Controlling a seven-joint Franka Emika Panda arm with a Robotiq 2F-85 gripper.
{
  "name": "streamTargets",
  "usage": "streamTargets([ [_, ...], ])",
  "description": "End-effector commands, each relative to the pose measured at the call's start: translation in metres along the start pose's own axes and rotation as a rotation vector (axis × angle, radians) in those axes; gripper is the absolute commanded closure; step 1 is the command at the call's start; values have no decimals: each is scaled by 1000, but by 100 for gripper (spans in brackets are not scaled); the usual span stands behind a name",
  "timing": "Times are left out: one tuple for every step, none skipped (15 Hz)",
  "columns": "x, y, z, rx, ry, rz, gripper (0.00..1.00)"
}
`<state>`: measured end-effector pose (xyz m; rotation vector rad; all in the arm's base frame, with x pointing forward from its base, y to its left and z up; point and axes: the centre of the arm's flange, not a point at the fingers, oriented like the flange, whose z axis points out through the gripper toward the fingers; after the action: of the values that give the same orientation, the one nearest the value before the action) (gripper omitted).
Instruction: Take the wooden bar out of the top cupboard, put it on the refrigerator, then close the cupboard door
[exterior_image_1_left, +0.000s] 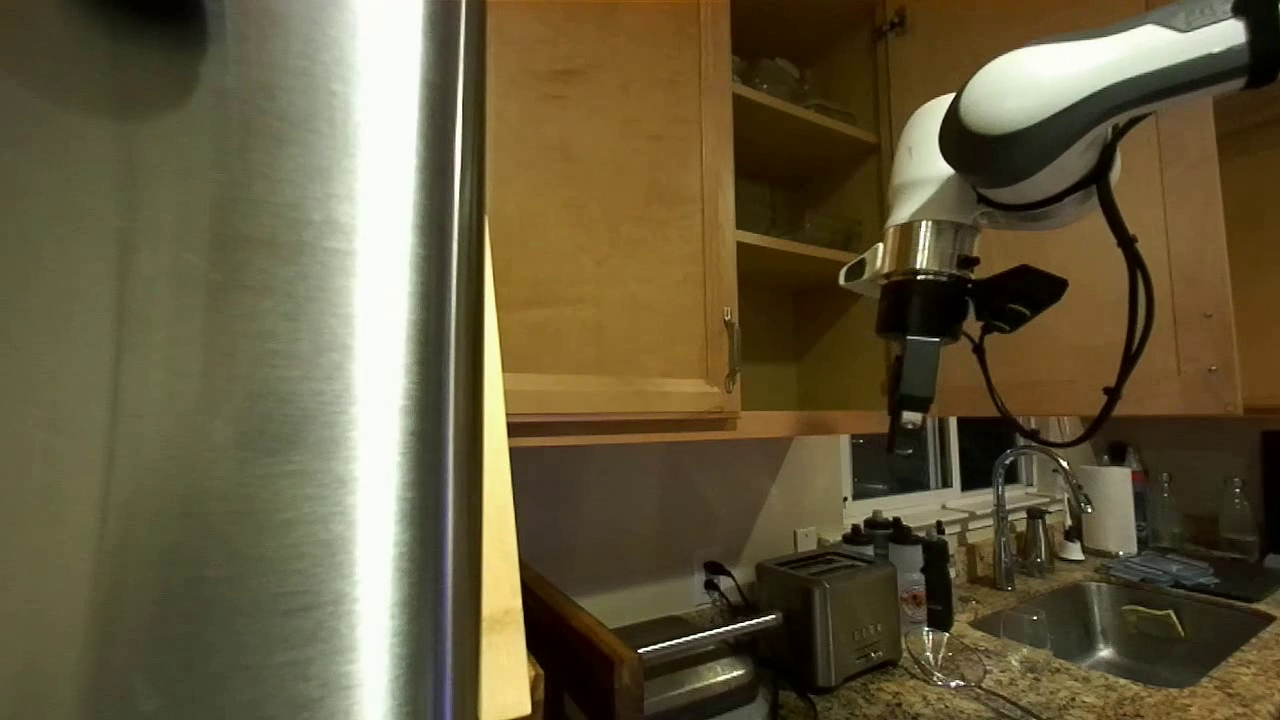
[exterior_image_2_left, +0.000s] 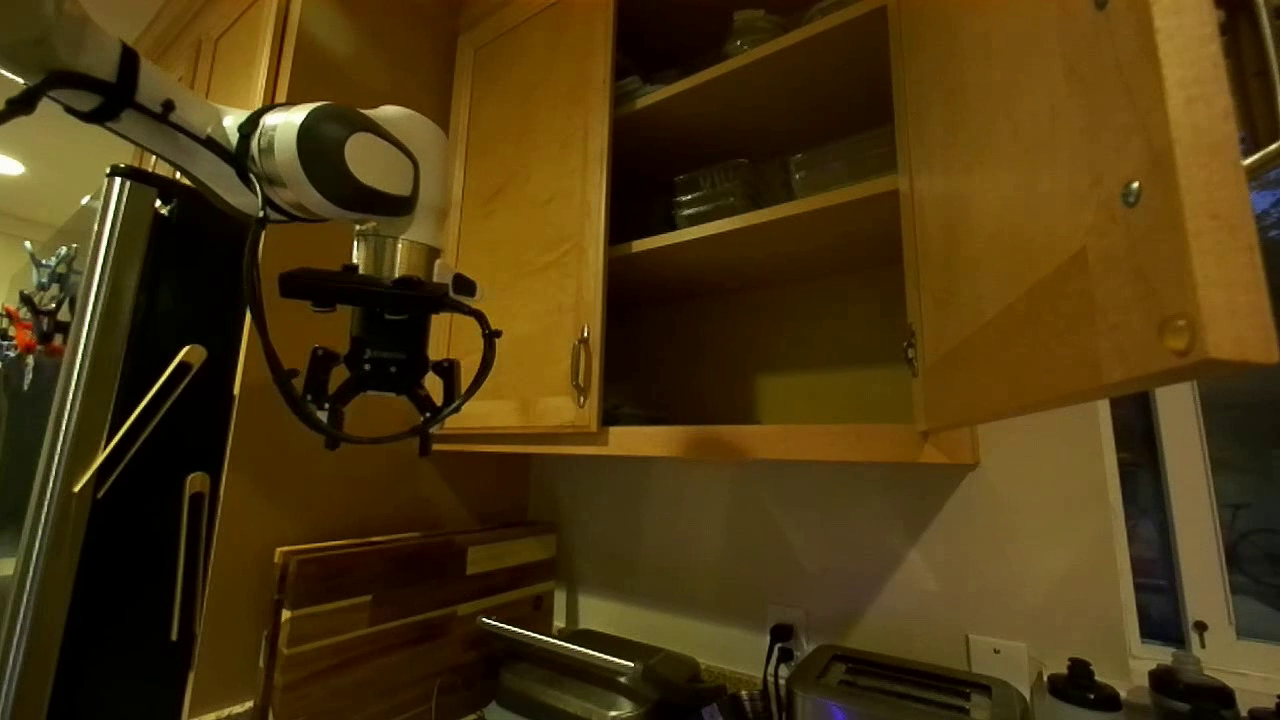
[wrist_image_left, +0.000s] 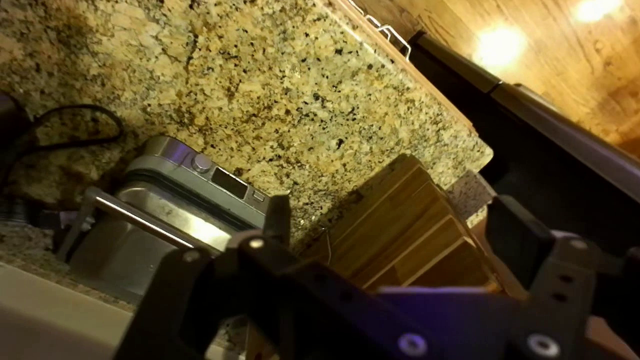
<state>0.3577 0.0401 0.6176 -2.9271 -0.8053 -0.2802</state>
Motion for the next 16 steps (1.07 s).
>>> streamTargets([
  [-32, -5, 13, -55, 80, 164, 0],
  [-36, -4, 14, -74, 94, 204, 0],
  [-42, -3, 15, -100, 101, 243, 0],
  [-46, -2, 15, -126, 108, 277, 0],
  [-52, -3, 14, -151, 124, 311, 0],
  [-55, -7, 13, -167, 151, 282, 0],
  [-32, 7, 10, -103, 98, 253, 0],
  [-36, 4, 9, -115, 113, 256, 0],
  [-39, 2, 8, -122, 122, 257, 0],
  [-42, 0, 7, -125, 126, 258, 0],
  [-43, -2, 7, -128, 129, 259, 0],
  [-43, -2, 7, -129, 130, 259, 0],
  [-38, 1, 9, -166, 135, 341, 0],
  [-36, 6, 10, -194, 149, 412, 0],
  [-35, 14, 9, -201, 161, 454, 0],
  [-36, 20, 8, -211, 167, 503, 0],
])
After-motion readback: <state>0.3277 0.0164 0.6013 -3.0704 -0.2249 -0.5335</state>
